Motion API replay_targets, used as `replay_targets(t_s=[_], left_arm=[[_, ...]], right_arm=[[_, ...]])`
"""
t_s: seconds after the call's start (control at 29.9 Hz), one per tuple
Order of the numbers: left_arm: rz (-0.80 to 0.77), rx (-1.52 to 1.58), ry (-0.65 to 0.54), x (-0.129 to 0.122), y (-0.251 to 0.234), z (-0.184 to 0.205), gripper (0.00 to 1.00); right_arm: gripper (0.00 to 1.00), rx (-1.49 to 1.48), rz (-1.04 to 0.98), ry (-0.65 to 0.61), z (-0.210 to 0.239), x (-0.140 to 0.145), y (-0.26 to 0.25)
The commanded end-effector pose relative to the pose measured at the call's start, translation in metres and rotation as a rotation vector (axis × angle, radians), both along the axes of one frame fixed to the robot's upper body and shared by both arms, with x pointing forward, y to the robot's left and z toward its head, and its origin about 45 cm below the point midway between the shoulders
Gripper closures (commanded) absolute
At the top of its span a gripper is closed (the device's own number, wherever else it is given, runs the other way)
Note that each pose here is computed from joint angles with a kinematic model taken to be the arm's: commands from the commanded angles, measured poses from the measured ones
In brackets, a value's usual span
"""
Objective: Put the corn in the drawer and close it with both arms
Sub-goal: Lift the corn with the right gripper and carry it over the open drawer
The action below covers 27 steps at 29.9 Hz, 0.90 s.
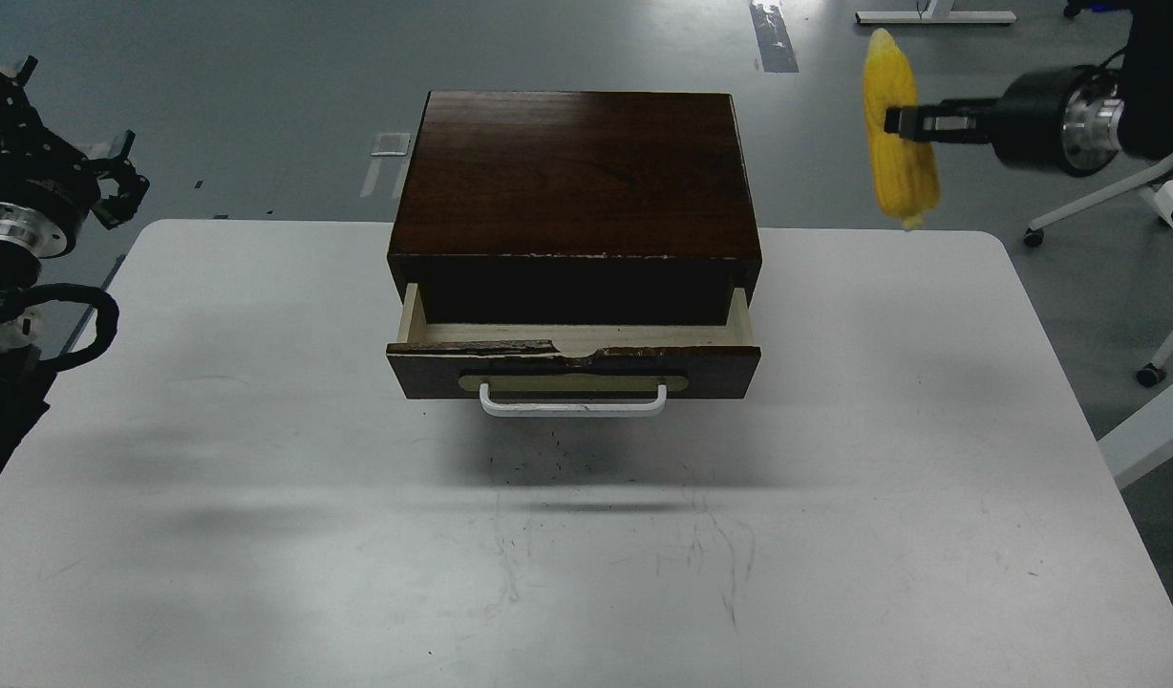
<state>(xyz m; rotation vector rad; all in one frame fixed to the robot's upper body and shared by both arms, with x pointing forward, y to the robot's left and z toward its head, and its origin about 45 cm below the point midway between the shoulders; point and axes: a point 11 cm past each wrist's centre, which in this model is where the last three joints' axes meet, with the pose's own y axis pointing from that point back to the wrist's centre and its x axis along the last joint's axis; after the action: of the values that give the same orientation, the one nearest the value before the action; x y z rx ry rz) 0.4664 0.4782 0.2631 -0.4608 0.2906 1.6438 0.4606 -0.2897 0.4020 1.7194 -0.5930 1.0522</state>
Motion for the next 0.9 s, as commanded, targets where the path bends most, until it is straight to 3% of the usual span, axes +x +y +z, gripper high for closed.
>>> replay_targets(t_s=[0.0,0.13,0.54,0.67,0.87], left_arm=[[-0.006,-0.001,-0.003,0.002,-0.003,0.002,0.02],[-0.018,0.018,0.015,0.001,-0.005,-0.003,0.02],[-0.015,0.015,0.017,0.000,-0.006,-0.007,0.02],[-0.015,0.014,0.018,0.000,-0.006,-0.007,0.02],[-0.012,0.013,0.011,0.000,-0.006,-0.006,0.02]], right_arm=[[0.83,-0.056,0.149,-0.051,0.018,-0.005,0.044],[0.84,-0.198,0.344,-0.096,0.012,-0.018,0.101],[0.84,-0.495,0.760,-0.208,-0.017,-0.064,0.190],[0.83,-0.568,0.852,-0.229,-0.024,-0.073,0.200],[0.81,-0.669,1.002,-0.165,-0.057,-0.087,0.207]])
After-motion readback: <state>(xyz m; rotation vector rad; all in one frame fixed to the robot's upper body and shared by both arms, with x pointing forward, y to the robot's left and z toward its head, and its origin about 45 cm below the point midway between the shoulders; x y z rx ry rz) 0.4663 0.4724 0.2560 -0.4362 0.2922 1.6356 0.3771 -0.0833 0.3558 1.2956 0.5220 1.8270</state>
